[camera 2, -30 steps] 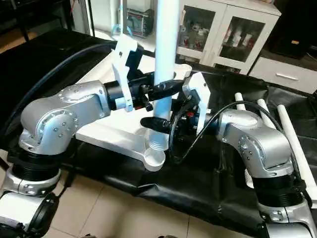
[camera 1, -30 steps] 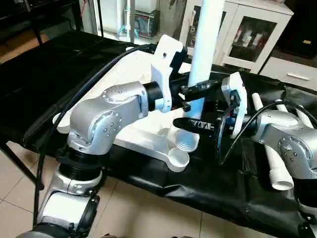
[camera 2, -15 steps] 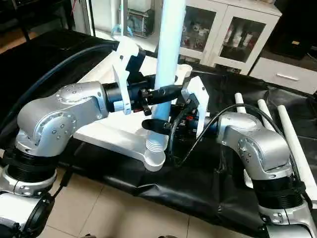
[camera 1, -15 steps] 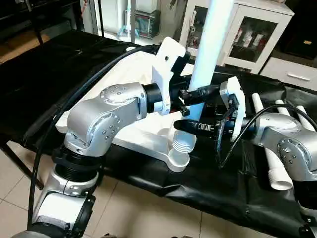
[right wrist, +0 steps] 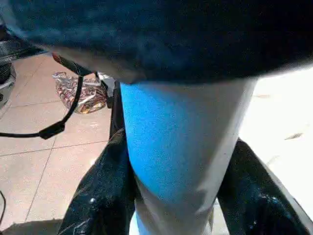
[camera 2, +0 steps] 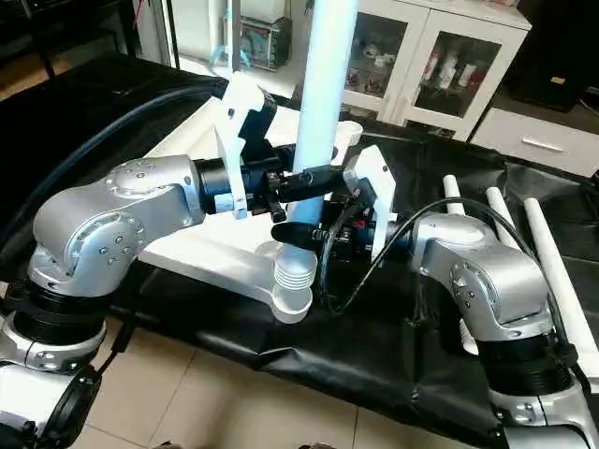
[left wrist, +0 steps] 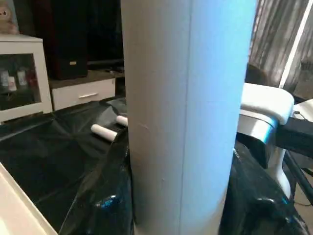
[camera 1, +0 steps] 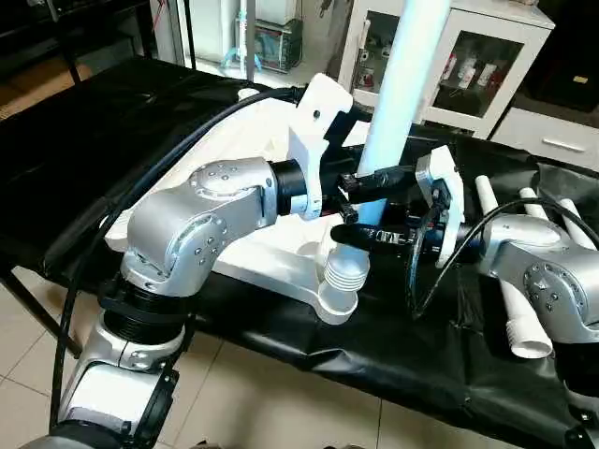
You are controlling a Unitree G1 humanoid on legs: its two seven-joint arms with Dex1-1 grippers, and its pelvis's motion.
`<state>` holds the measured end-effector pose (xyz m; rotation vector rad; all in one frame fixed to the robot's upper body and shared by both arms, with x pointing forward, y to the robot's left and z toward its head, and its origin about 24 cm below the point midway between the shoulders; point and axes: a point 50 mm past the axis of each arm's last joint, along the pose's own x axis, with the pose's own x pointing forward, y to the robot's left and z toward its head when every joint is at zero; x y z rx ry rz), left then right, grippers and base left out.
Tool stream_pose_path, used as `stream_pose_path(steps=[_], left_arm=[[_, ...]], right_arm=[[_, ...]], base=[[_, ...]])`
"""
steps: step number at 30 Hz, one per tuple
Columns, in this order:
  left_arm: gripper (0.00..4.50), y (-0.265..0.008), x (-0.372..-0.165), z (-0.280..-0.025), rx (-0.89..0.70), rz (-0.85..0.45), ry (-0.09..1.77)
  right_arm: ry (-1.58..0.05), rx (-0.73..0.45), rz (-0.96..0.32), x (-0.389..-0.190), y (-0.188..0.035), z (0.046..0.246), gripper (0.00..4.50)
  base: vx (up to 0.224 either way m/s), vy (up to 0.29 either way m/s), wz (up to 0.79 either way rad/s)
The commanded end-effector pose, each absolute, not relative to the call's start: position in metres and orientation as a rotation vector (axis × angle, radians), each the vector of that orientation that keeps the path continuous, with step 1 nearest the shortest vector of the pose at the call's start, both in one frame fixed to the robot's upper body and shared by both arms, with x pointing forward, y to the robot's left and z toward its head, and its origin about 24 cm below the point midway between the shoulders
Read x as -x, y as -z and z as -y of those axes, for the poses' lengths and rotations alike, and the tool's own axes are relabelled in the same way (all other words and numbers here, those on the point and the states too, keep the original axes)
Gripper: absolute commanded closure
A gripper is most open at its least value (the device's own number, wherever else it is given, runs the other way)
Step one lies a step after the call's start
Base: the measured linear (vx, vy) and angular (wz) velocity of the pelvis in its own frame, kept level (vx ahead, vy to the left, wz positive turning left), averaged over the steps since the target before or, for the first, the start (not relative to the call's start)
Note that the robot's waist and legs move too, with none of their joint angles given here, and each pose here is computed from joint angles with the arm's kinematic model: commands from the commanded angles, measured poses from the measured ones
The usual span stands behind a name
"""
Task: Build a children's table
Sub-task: Pick table leg
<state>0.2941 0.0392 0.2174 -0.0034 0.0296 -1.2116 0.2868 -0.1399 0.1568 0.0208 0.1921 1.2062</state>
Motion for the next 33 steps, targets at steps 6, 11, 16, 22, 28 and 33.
stream_pose_path(steps=[6,11,16,22,28,33], left_arm=[[1.90,-0.221,-0.293,-0.038,0.079,-0.058,1.207],[1.50,-0.222,-0.294,-0.044,0.147,-0.069,1.212],[1.15,-0.222,-0.295,-0.052,0.187,-0.069,1.205],[0.66,-0.216,-0.311,-0.088,-0.066,0.035,1.051],[0.66,-0.178,-0.316,-0.119,-0.516,-0.036,1.019],[0.66,-0.143,-0.304,-0.122,-0.593,-0.144,1.148]], right_arm=[[-1.185,-0.020,-0.168,-0.285,-0.157,0.142,2.66],[-1.140,-0.055,-0.130,-0.285,-0.162,0.149,2.66],[-1.038,-0.105,-0.073,-0.289,-0.169,0.164,2.67],[-0.721,-0.087,-0.045,-0.305,-0.170,0.203,2.67],[-0.635,-0.093,-0.059,-0.298,-0.160,0.204,2.67],[-0.613,-0.051,-0.088,-0.294,-0.146,0.190,2.67]], base=[[0.000,0.000,0.00],[0.000,0.000,0.00],[0.000,0.000,0.00],[0.000,0.000,0.00],[0.000,0.000,0.00],[0.000,0.000,0.00]])
